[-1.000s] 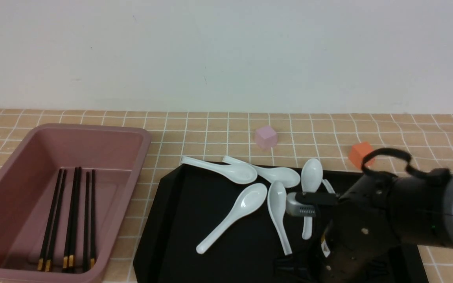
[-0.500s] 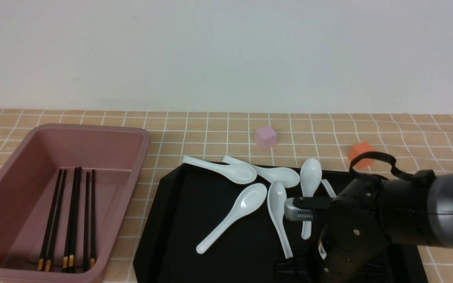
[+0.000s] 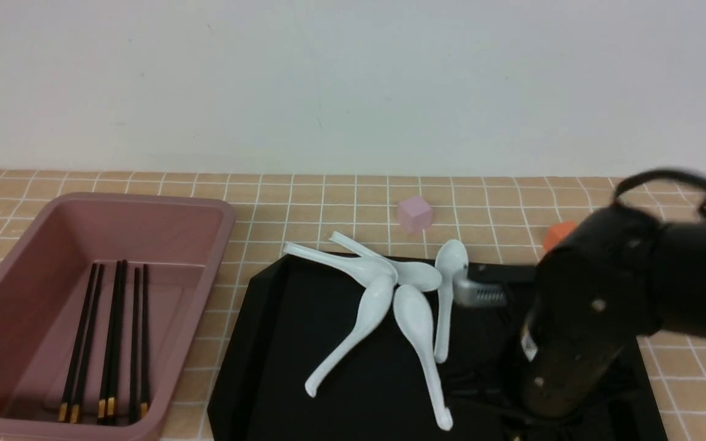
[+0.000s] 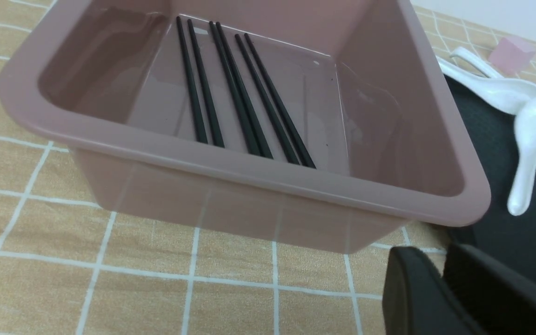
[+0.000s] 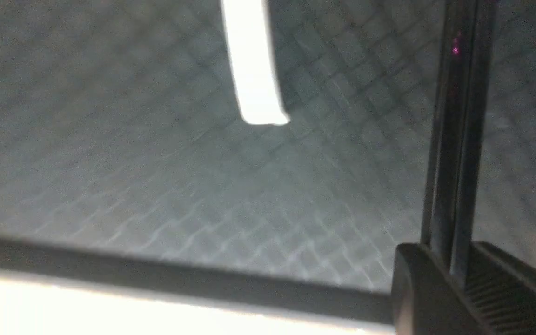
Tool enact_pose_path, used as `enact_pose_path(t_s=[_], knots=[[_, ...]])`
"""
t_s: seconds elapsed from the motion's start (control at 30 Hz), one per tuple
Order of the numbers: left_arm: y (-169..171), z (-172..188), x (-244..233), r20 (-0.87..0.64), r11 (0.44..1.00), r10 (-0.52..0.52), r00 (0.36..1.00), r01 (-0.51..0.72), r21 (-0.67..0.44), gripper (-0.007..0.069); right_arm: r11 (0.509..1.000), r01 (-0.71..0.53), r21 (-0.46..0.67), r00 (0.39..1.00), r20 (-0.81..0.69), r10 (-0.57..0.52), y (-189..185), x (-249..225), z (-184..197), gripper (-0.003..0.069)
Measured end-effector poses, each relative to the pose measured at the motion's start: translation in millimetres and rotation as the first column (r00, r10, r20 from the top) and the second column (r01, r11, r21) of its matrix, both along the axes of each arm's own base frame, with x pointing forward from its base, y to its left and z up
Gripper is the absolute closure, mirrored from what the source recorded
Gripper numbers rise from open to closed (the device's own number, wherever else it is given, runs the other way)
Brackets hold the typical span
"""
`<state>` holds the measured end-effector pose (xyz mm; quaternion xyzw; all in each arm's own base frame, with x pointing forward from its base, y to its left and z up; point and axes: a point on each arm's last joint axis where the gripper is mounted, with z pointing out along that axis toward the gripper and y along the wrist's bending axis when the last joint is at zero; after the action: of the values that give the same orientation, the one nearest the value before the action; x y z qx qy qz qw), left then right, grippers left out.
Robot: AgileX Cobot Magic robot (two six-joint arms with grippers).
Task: On brown tablecloth take chopsticks from black tray and put them in box.
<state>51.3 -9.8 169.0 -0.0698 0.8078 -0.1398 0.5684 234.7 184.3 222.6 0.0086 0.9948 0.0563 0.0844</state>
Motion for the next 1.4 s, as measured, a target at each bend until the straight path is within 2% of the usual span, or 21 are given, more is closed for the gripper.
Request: enact_pose_path(t_s=[0.03,0.17,0.3,0.33,0.37,0.4,0.57,0.67,0.77,0.97,1.13,1.2,1.23,1.33,1.4], knots=[[0,0,0,0.000,1.000,0.000,1.000,0.000,0.000,0.0505,1.000,-0.002,0.007,1.000,0.006,0.002,0,-1,4,0.0533],[0,0,0,0.000,1.000,0.000,1.000,0.000,0.000,0.0501,0.987,-0.051,0.153,0.992,0.118,0.033,7,0,55,0.0533],[0,0,0,0.000,1.000,0.000,1.000,0.000,0.000,0.0501,0.934,-0.167,0.316,0.962,0.261,0.084,28,8,88,0.0533],[0,0,0,0.000,1.000,0.000,1.000,0.000,-0.001,0.0501,0.896,-0.240,0.374,0.936,0.334,0.111,43,11,100,0.0533],[0,0,0,0.000,1.000,0.000,1.000,0.000,-0.001,0.0500,0.882,-0.266,0.389,0.928,0.351,0.125,49,12,103,0.0533],[0,0,0,0.000,1.000,0.000,1.000,0.000,-0.001,0.0498,0.847,-0.324,0.421,0.904,0.401,0.147,65,15,107,0.0533],[0,0,0,0.000,1.000,0.000,1.000,0.000,-0.001,0.0494,0.739,-0.471,0.481,0.839,0.502,0.209,128,26,98,0.0533],[0,0,0,0.000,1.000,0.000,1.000,0.000,-0.001,0.0491,0.700,-0.522,0.487,0.807,0.549,0.219,174,38,74,0.0533],[0,0,0,0.000,1.000,0.000,1.000,0.000,-0.001,0.0491,0.688,-0.529,0.497,0.797,0.568,0.203,201,44,54,0.0533],[0,0,0,0.000,1.000,0.001,1.000,-0.001,-0.002,0.0481,0.701,-0.525,0.483,0.779,0.604,0.168,239,50,7,0.0514],[0,0,0,0.000,1.000,0.001,1.000,-0.001,-0.002,0.0478,0.709,-0.529,0.466,0.787,0.583,0.205,244,49,-11,0.0434],[0,0,0,0.000,1.000,0.001,1.000,-0.001,-0.002,0.0476,0.700,-0.567,0.433,0.772,0.576,0.269,241,47,-8,0.0393],[0,0,0,0.000,1.000,0.001,1.000,-0.001,-0.002,0.0476,0.698,-0.575,0.427,0.767,0.578,0.278,240,46,-7,0.0391],[0,0,0,0.000,1.000,0.001,1.000,-0.001,-0.002,0.0473,0.667,-0.653,0.358,0.726,0.547,0.417,227,41,8,0.0382],[0,0,0,0.000,1.000,0.001,1.000,-0.001,-0.002,0.0473,0.648,-0.690,0.322,0.698,0.533,0.478,211,39,32,0.0402]])
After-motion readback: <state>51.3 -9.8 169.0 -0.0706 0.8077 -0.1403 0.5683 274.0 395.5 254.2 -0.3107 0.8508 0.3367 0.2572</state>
